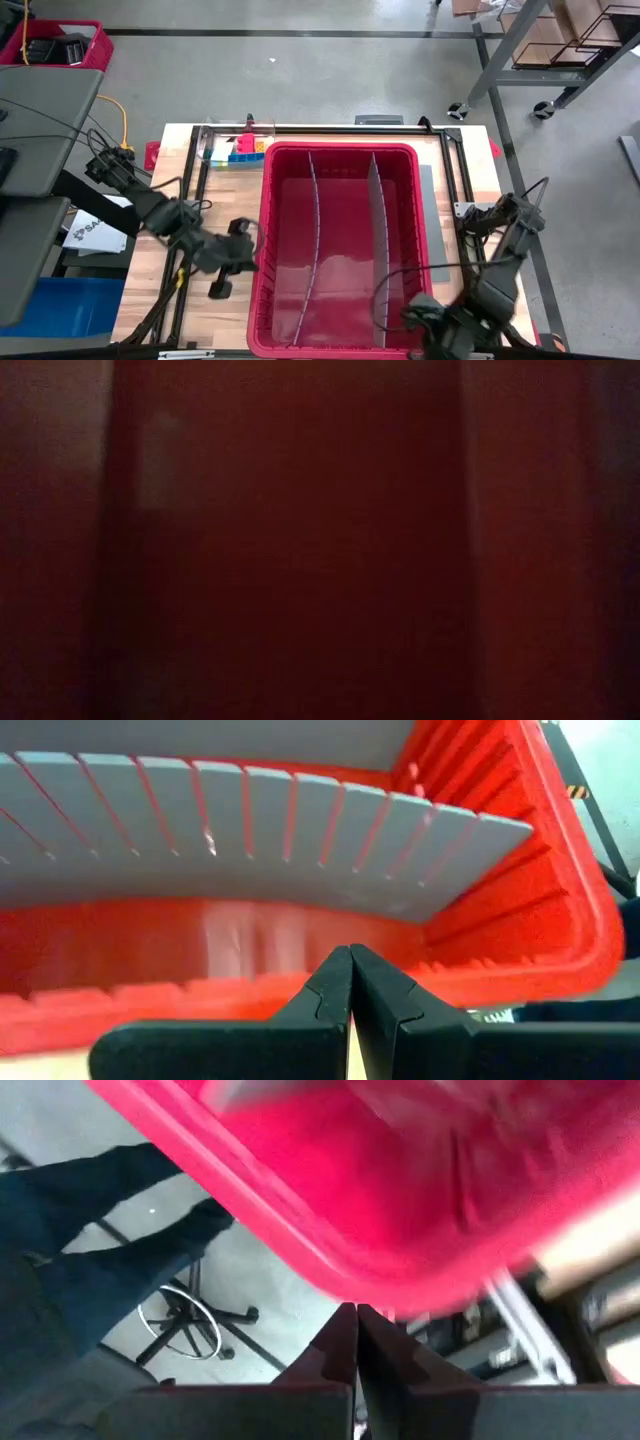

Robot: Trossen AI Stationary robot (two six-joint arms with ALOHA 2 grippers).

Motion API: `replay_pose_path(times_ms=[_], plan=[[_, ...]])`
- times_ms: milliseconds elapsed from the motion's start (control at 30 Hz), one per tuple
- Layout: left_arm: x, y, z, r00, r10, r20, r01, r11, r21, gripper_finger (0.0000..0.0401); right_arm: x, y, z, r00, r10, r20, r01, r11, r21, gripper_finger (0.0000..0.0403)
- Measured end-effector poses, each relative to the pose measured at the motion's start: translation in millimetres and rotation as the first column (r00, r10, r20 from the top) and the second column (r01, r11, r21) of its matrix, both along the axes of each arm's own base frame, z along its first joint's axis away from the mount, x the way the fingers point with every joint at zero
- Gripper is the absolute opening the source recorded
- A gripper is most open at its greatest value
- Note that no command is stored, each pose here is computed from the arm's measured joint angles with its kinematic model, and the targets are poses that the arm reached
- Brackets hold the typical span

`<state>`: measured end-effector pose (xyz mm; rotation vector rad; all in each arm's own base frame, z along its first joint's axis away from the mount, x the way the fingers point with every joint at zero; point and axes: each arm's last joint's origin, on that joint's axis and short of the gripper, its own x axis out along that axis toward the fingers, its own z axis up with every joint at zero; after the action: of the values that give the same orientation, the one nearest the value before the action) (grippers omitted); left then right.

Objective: Sort blocks
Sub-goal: Assemble the bin divider into the red bin

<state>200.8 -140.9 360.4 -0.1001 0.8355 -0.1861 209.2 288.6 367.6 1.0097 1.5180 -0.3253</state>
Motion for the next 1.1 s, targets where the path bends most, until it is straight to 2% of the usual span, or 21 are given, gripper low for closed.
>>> replay_pose_path(times_ms=[133,200,300,433,567,667,767,900,967,1100], plan=[[7,11,0,1.000,-0.023,-0.003,0.023,1.000,0.021,0.0000,-24,21,-9,0.992,-0.080,-0.098,0.077,0.997,-0.032,0.0000],[14,12,-4,0.999,-0.036,-0.013,0.037,0.998,0.047,0.0000,-35,30,-20,0.980,-0.113,-0.161,0.099,0.991,-0.095,0.0000],[28,7,-14,0.996,-0.084,-0.038,0.086,0.995,0.059,0.0000,-48,38,-34,0.967,-0.115,-0.227,0.070,0.978,-0.198,0.0000],[59,-4,-42,0.991,-0.092,-0.096,0.098,0.993,0.065,0.0000,-43,33,-44,0.967,-0.152,-0.206,0.083,0.946,-0.312,0.0000],[82,-17,-72,0.984,-0.060,-0.169,0.067,0.997,0.037,0.0000,-36,26,-41,0.972,-0.172,-0.161,0.111,0.937,-0.332,0.0000],[93,-29,-93,0.960,-0.099,-0.261,0.088,0.995,-0.052,0.0000,-33,26,-41,0.972,-0.175,-0.156,0.117,0.939,-0.323,0.0000],[96,-39,-102,0.933,-0.161,-0.322,0.113,0.980,-0.163,0.0000,-32,27,-41,0.973,-0.175,-0.150,0.123,0.945,-0.304,0.0000],[102,-46,-115,0.923,-0.176,-0.343,0.111,0.973,-0.200,0.0000,-30,26,-41,0.972,-0.181,-0.149,0.129,0.944,-0.304,0.0000],[106,-48,-115,0.930,-0.194,-0.311,0.129,0.967,-0.218,0.0000,-27,24,-41,0.972,-0.189,-0.140,0.139,0.941,-0.307,0.0000],[109,-51,-115,0.913,-0.262,-0.313,0.159,0.934,-0.319,0.0000,-21,21,-41,0.973,-0.187,-0.134,0.138,0.941,-0.309,0.0000]])
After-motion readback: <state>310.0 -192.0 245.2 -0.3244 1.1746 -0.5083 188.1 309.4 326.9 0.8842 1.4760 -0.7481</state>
